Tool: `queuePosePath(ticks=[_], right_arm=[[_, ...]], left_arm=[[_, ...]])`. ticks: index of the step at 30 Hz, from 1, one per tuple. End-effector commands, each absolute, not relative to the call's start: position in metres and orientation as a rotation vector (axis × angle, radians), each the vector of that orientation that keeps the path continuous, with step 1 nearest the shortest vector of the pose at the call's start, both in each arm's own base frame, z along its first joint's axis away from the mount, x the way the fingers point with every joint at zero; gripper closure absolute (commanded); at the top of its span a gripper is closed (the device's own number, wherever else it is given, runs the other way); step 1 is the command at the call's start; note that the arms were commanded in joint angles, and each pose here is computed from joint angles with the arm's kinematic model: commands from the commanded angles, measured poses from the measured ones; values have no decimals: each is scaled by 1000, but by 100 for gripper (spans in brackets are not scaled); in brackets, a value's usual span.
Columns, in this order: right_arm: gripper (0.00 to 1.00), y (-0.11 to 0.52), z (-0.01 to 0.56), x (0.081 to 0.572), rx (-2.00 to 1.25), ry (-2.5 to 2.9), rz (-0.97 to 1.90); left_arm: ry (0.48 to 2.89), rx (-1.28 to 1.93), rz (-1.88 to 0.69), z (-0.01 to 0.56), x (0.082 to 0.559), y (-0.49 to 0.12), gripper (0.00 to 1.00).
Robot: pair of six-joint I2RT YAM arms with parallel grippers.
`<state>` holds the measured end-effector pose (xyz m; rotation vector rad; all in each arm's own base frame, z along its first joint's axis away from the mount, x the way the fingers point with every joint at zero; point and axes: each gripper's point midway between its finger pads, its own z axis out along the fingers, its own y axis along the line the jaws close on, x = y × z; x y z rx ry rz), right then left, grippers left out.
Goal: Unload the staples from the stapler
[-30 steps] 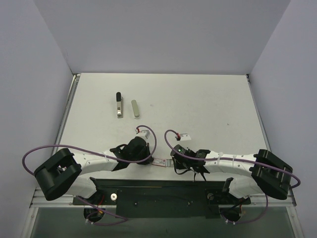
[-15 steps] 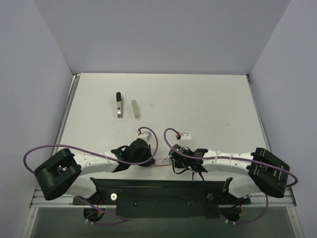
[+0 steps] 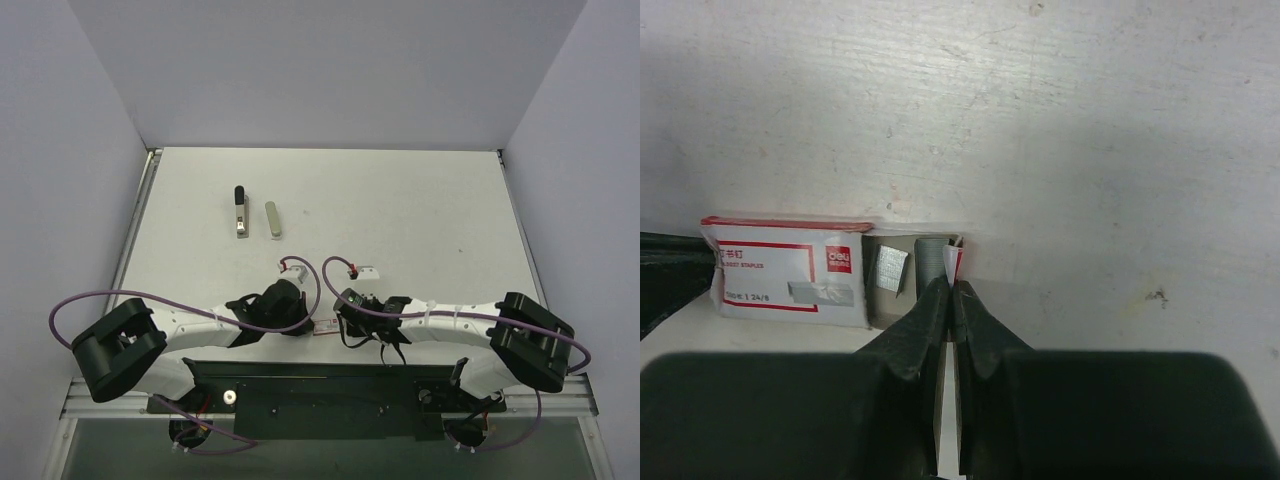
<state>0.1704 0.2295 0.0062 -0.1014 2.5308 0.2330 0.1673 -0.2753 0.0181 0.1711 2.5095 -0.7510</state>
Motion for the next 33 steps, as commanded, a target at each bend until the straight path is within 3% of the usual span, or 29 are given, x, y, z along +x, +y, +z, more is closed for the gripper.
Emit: queuePosePath(ticks=[1,11,21,27,33], right_arm=[[100,243,10,170,-139,2531,244],[100,243,17,173,-150,2517,238],[76,235,37,178,-137,2472,216],[70,222,48,180,-107,2436,199],[72,199,46,183,-36,2435,172]], left_arm=[[2584,213,-686,1,154,-267,100],[2580,215,-682,1,154,-266,100],[2578,216,-678,1,154,-265,100],[2571,216,-680,4,154,-265,100],[2561,218,-686,8,154,-264,100]])
